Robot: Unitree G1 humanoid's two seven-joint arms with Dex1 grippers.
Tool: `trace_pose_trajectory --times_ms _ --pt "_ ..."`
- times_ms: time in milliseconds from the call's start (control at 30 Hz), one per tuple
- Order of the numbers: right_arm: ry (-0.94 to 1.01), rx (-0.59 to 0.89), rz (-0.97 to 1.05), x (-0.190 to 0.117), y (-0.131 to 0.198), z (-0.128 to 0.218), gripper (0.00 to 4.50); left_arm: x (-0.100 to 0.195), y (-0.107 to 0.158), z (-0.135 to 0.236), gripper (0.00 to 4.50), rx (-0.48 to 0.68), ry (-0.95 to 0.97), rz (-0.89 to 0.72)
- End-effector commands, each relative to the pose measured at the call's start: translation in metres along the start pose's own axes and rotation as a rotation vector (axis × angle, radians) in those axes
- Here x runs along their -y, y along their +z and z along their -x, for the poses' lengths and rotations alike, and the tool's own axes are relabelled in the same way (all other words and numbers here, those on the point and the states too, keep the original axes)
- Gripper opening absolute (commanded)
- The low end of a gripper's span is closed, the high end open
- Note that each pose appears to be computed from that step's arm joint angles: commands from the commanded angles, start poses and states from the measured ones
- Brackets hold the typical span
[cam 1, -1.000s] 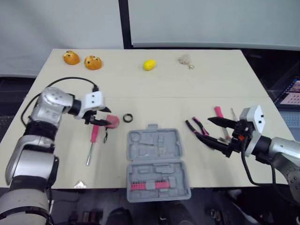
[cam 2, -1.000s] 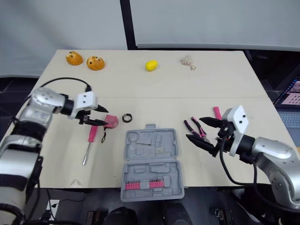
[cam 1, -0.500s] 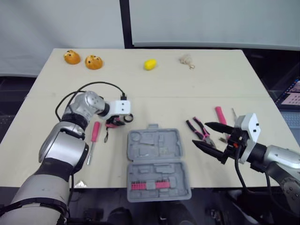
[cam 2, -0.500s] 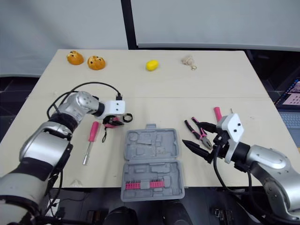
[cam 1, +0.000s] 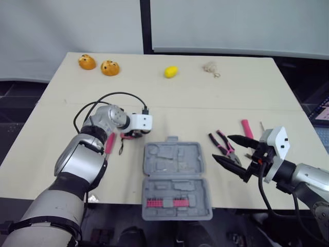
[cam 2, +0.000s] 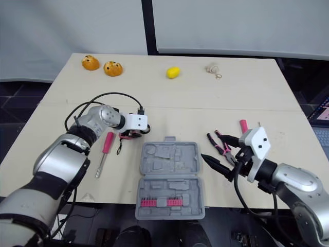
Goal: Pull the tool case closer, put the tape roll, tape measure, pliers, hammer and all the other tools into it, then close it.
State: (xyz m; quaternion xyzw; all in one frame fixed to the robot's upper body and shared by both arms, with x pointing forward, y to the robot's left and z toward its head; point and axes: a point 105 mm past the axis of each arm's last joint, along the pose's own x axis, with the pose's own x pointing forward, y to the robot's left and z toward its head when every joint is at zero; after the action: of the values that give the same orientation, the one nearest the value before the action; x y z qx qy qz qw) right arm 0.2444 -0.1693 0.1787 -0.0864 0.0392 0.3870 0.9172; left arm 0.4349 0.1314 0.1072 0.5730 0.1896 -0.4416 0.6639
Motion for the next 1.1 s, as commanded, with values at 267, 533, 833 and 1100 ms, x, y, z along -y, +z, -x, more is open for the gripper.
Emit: trace_pose_trajectory --times_ms 267,533,833,1100 --pt "-0.025 0.038 0.028 -0.002 0.012 0.006 4.50 0.003 -0.003 -0.003 0.02 -0.030 -0.012 -0.008" --pt "-0.014 0.039 0.028 -0.002 0.012 0.004 4.50 -0.003 0.001 0.004 0.02 0.020 -0.009 0.038" --pt "0.020 0.035 0.022 -0.006 0.012 0.001 4.50 -0.018 -0.008 0.042 0.02 0.148 -0.032 0.172" --pt "0.089 0.027 -0.001 -0.013 0.007 -0.009 4.50 0.004 0.016 0.068 0.02 0.394 -0.335 0.228"
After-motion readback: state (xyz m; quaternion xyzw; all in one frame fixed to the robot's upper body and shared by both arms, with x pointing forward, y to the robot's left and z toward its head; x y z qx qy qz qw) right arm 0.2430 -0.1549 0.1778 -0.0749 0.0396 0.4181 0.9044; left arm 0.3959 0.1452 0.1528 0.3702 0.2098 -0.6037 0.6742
